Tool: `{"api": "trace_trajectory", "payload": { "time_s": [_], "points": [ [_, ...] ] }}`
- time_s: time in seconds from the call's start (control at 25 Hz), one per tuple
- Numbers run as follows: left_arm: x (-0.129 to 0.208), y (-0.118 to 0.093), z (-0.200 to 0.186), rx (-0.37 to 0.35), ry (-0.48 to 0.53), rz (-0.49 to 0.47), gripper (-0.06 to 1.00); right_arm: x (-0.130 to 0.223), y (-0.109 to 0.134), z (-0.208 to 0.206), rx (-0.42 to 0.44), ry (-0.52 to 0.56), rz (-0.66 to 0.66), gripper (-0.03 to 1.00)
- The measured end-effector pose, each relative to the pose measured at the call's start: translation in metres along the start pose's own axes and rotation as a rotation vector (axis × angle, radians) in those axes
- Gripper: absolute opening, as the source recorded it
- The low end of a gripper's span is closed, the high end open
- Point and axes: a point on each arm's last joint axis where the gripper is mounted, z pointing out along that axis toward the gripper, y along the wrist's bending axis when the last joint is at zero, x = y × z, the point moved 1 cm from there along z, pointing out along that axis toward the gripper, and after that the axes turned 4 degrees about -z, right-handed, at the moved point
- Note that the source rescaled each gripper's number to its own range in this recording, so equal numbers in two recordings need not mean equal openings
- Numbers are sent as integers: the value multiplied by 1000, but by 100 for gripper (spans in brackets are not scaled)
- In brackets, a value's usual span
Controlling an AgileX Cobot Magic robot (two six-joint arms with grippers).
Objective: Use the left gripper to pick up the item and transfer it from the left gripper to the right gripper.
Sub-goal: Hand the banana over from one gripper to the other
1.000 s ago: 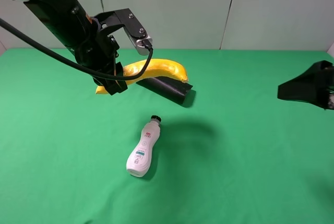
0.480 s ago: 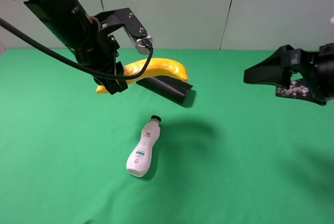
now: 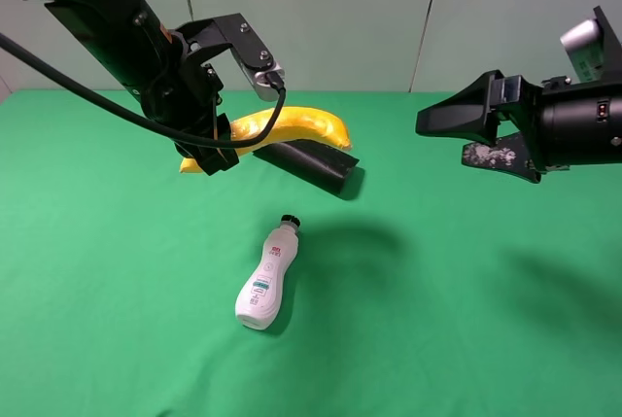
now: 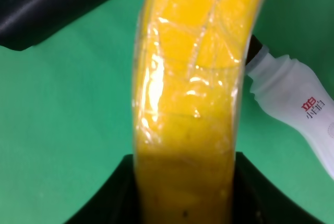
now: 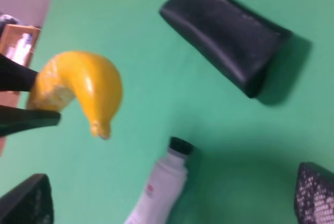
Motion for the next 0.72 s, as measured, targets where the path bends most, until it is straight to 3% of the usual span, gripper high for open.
{"api": "trace_trajectory", "payload": {
  "time_s": [0.44, 0.72],
  "points": [
    [-4, 3, 0, -28, -43, 0, 0, -37, 0, 24, -124, 9, -38, 100],
    [-5, 3, 0, -35, -52, 0, 0, -46, -14, 49, -199, 45, 31, 100]
  ]
}}
